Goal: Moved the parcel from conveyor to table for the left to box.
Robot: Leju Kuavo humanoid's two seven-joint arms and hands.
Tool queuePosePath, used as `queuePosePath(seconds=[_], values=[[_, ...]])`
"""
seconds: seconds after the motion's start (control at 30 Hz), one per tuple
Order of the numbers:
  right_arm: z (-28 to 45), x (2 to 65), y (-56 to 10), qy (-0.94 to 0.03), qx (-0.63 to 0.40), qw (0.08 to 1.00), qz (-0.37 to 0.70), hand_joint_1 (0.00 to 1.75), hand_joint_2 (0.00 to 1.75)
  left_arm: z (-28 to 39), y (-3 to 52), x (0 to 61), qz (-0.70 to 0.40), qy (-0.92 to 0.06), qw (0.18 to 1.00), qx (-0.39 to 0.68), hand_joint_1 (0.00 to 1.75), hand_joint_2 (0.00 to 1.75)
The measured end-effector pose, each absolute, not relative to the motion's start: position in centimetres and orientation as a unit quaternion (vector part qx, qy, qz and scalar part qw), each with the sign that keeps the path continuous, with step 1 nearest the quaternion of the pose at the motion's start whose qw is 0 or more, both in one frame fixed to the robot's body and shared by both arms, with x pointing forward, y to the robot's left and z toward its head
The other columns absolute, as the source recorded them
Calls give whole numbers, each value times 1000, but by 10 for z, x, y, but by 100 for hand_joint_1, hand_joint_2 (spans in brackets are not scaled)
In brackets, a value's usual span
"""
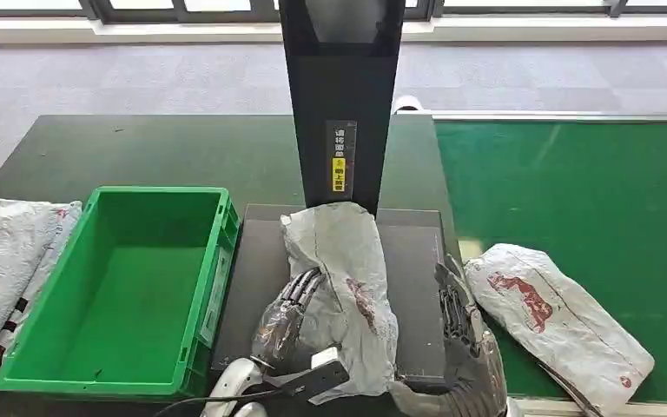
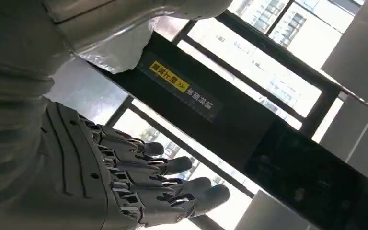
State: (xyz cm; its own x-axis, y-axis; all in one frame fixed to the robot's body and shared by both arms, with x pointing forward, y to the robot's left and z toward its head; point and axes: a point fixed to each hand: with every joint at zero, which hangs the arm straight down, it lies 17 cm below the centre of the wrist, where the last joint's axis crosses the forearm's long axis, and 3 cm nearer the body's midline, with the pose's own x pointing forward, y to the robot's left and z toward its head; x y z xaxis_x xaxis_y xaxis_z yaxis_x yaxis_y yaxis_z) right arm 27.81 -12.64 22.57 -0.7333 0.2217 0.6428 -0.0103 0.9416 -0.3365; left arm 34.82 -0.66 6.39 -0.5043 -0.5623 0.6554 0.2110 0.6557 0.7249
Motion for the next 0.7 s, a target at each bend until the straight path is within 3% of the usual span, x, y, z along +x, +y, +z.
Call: queuePosePath(seconds=[0.7], values=[[234, 278, -121, -921, -43, 351, 165, 0, 175, 40, -38, 338, -459, -745, 478, 72, 0, 175]])
